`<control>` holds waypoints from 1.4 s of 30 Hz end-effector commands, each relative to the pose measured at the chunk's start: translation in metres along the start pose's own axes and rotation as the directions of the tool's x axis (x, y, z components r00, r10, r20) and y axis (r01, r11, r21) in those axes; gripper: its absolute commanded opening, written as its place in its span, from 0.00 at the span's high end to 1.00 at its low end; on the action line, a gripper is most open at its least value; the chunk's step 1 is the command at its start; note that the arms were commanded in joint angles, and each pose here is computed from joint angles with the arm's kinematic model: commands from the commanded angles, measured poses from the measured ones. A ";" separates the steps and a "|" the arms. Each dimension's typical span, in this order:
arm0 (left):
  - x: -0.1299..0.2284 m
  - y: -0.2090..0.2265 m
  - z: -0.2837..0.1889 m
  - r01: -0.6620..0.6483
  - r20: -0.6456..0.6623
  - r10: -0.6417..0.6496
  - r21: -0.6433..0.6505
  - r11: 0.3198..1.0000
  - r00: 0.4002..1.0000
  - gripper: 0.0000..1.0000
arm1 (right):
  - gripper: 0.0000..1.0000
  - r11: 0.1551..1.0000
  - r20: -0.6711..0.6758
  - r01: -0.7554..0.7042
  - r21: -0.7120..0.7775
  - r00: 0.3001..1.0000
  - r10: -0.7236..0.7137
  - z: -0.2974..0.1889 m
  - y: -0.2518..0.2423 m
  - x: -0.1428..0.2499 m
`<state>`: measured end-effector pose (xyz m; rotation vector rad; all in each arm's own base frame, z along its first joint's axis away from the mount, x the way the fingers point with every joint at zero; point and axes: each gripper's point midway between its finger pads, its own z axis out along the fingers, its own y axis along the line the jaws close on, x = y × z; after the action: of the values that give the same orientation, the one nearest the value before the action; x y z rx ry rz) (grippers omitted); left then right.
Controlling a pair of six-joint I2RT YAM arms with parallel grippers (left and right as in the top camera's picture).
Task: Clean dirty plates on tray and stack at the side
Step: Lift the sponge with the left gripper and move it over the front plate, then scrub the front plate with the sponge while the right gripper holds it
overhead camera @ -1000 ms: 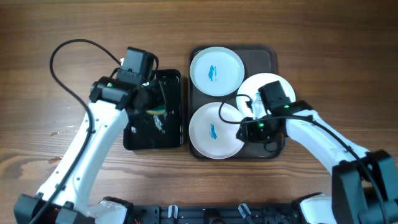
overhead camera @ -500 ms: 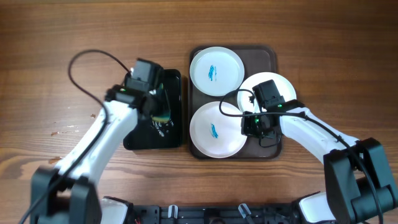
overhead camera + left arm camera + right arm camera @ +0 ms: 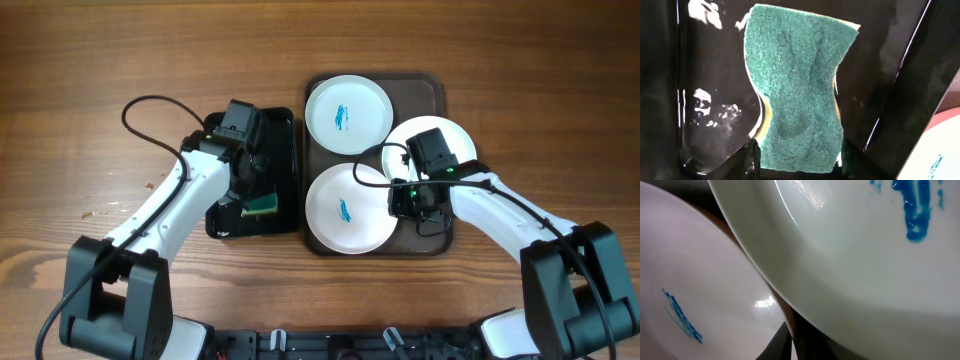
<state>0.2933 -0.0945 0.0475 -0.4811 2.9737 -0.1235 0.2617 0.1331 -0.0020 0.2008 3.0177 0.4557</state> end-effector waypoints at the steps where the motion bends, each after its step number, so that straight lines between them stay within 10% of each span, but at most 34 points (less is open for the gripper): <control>1: 0.005 -0.001 0.023 0.072 -0.017 -0.072 -0.026 0.997 0.997 0.53 | 0.88 0.998 0.000 -0.018 0.068 1.000 0.018 0.006 -0.014 0.002; 7: 0.011 0.019 0.070 0.062 -0.037 -0.069 -0.168 0.984 0.997 0.96 | 0.88 0.998 -0.001 -0.017 0.068 1.000 0.017 0.006 -0.014 0.002; 25: -0.025 -0.011 -0.033 -0.048 0.113 0.053 -0.044 0.998 0.992 0.96 | 0.87 0.997 -0.001 -0.018 0.069 1.000 0.019 0.006 -0.015 0.002; 30: 0.017 -0.082 -0.051 -0.181 0.006 0.186 0.254 0.950 0.983 0.96 | 0.83 0.998 0.000 -0.017 0.068 1.000 0.017 0.006 -0.014 0.002; 42: 0.105 -0.164 0.060 -0.208 -0.176 0.270 0.304 0.930 0.947 0.96 | 0.82 0.998 0.009 -0.016 0.066 1.000 0.015 0.006 -0.014 0.000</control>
<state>0.2704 -0.2802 0.0237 -0.0551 3.0274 -0.6259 0.2649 0.1336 -0.0010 0.2041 3.0056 0.4565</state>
